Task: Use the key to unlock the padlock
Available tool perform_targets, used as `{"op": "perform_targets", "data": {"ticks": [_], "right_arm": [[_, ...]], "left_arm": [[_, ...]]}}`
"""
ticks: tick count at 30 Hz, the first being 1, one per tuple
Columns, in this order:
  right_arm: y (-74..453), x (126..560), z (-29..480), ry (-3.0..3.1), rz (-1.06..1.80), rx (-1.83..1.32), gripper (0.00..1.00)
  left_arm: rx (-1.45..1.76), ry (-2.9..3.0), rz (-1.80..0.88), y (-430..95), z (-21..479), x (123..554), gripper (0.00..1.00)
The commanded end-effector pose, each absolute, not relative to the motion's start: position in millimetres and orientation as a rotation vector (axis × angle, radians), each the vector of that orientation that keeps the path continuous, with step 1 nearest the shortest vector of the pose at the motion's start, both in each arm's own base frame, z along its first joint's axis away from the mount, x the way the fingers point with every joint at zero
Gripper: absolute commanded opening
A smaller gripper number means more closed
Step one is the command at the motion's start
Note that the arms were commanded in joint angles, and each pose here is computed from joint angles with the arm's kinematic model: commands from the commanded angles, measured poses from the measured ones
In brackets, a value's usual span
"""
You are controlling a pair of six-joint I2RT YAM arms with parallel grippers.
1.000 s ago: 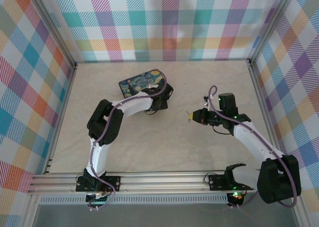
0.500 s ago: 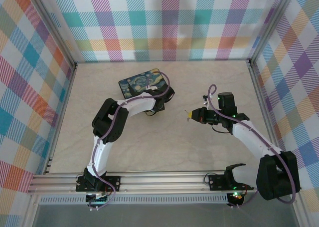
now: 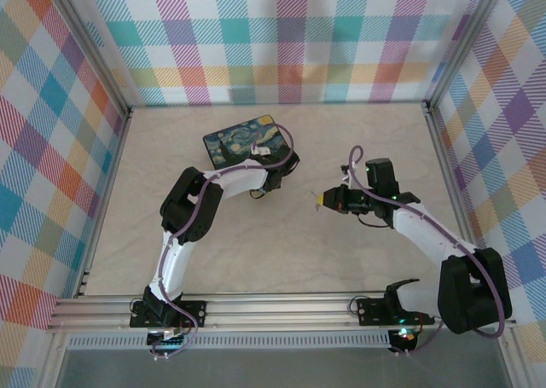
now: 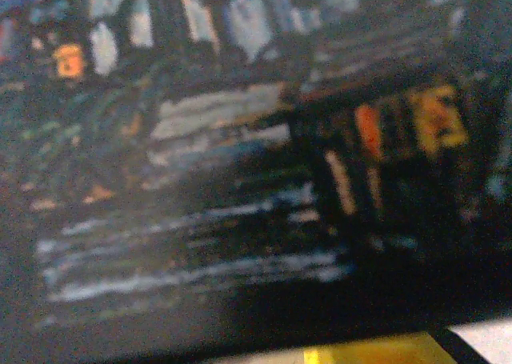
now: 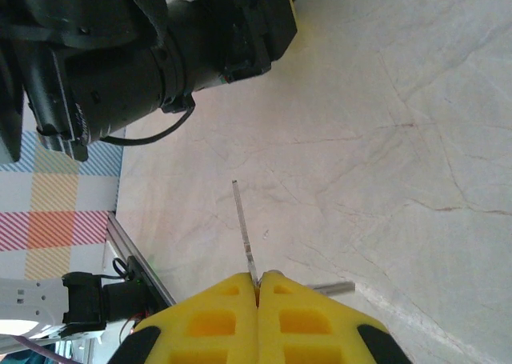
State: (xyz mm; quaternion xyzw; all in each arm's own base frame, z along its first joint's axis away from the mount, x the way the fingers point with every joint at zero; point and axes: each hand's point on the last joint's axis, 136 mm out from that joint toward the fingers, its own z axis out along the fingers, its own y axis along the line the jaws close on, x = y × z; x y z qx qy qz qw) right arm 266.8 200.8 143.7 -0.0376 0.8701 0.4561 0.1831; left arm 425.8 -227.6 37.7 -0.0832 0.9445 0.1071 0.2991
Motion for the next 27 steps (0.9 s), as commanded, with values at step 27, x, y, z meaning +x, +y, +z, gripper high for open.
{"op": "perform_targets", "data": {"ticks": [27], "right_arm": [[264.9, 239.8, 144.5, 2.362, 1.409, -0.423, 0.0]], "left_arm": [[-0.351, 2.851, -0.69, -272.5, 157.7, 341.5, 0.16]]}}
